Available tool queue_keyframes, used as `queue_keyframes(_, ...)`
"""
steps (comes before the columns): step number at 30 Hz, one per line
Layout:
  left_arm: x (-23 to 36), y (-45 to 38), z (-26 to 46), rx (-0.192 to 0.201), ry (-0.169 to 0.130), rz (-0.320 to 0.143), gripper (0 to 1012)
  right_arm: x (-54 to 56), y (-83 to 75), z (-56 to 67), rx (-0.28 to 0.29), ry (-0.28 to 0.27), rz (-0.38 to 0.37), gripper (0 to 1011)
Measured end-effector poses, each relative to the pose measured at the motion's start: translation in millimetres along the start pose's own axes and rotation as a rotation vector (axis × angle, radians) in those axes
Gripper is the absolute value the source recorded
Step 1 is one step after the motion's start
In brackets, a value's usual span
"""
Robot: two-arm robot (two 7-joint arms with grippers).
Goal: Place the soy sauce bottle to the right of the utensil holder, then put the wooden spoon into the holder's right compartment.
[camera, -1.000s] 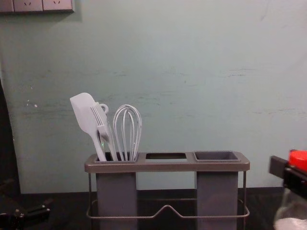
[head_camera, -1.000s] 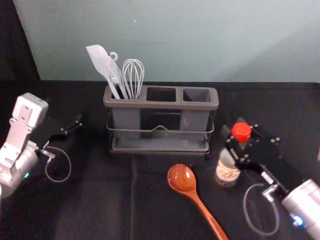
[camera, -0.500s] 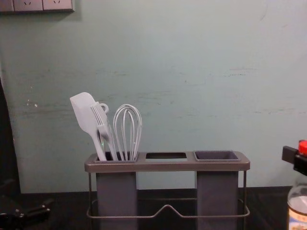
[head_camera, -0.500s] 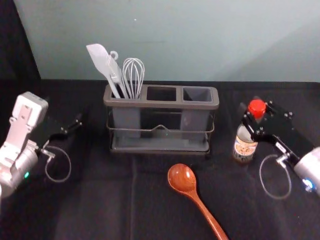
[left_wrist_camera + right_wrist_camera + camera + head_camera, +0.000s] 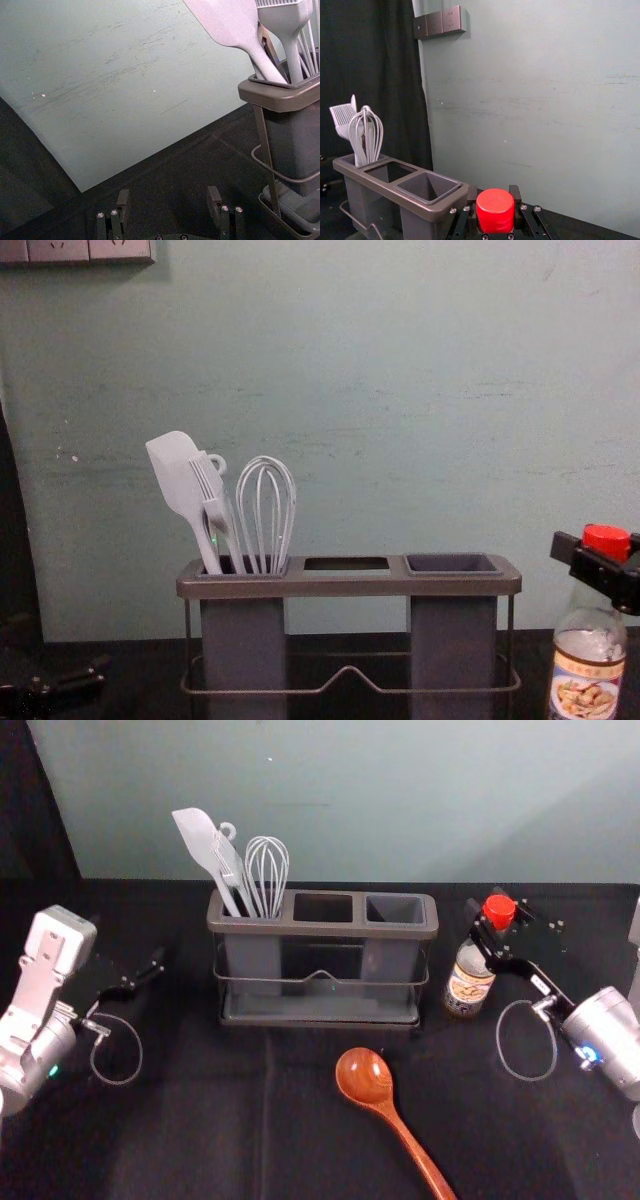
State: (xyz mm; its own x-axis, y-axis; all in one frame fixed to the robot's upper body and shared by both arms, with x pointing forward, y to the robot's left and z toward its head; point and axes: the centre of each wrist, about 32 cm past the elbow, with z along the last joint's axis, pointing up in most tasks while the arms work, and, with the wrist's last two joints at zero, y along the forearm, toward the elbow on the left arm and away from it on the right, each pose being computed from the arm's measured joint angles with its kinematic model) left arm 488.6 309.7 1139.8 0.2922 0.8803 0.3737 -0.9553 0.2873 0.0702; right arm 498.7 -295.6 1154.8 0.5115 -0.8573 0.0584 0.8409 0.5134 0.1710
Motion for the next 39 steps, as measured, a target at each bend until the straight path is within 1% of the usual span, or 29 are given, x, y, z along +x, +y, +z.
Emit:
queue_keyframes(12, 0.0, 0.0, 0.0, 0.0, 0.0, 0.0, 1000, -5.4, 9.5, -12.8, 0.017, 0.022, -0.001, 378)
queue_keyframes(28, 0.0, 0.0, 0.0, 0.0, 0.0, 0.0, 1000, -8.5, 11.1, -23.0, 0.024, 0.022, -0.012, 381)
queue_keyframes(30, 0.0, 0.0, 0.0, 0.0, 0.0, 0.0, 1000, -8.4, 10.9, -23.1, 0.024, 0.021, -0.015, 420)
queue_keyframes(31, 0.0, 0.0, 0.0, 0.0, 0.0, 0.0, 1000, -8.4, 10.5, -23.3, 0.024, 0.021, -0.018, 420)
queue_keyframes(34, 0.0, 0.0, 0.0, 0.0, 0.0, 0.0, 1000, -8.3, 9.6, -22.7, 0.026, 0.02, -0.021, 580)
queue_keyframes(38, 0.0, 0.0, 0.0, 0.0, 0.0, 0.0, 1000, -8.5, 8.4, -17.1, 0.046, 0.012, -0.028, 659)
queue_keyframes(39, 0.0, 0.0, 0.0, 0.0, 0.0, 0.0, 1000, -8.6, 7.9, -15.2, 0.052, 0.008, -0.028, 695)
